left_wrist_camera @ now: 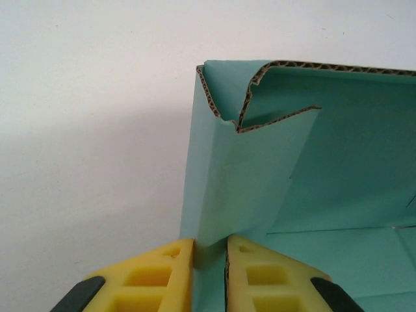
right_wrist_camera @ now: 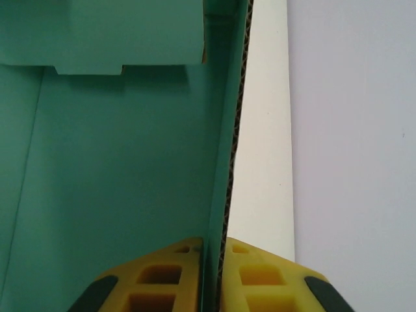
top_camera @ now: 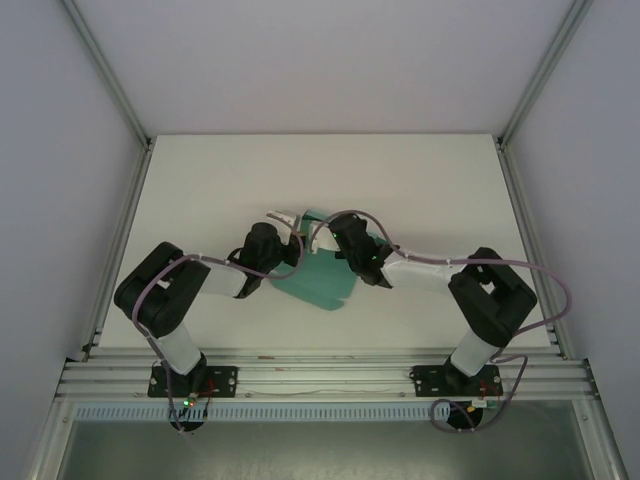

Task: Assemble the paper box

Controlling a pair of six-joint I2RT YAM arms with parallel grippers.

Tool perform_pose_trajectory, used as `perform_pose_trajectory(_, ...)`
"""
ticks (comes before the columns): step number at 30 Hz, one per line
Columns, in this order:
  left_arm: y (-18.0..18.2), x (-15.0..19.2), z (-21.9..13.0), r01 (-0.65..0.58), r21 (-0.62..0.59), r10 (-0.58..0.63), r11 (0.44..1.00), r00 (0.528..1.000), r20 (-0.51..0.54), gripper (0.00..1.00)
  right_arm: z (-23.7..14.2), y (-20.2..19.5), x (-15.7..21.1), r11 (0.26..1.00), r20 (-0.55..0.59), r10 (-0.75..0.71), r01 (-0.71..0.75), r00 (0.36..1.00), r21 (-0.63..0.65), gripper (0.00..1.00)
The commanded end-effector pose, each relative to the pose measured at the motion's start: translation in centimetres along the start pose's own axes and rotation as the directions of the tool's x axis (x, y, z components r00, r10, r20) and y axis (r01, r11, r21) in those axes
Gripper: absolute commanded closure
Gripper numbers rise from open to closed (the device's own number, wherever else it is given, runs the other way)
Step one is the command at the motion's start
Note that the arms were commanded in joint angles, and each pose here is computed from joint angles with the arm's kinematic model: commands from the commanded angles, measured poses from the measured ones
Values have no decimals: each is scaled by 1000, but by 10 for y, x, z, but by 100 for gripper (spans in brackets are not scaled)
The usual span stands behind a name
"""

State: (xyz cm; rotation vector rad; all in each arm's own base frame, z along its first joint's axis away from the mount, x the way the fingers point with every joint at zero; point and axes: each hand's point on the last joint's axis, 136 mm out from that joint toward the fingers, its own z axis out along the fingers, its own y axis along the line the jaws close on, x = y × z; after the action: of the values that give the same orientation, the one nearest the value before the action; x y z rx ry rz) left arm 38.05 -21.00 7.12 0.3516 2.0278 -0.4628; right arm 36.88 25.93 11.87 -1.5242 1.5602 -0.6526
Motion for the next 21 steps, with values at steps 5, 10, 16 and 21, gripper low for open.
perform_pose_trajectory(5,3,-8,0,-14,-11,15,1000,999,34,83,0,-2,17,1000,-80,21,-21,997,-4,91)
perform_pose_trajectory(10,-1,-6,2,-17,7,16,1000,1000,22,83,-3,-5,25,1000,-96,26,-25,995,12,100)
perform_pose_trajectory(16,-8,-7,12,-21,46,21,999,1000,-6,62,-6,-9,13,1000,-44,24,-23,999,18,100)
perform_pose_trajectory(21,-11,-8,20,-10,66,11,998,1000,-21,54,-6,-6,7,1000,-33,7,-7,999,-4,100)
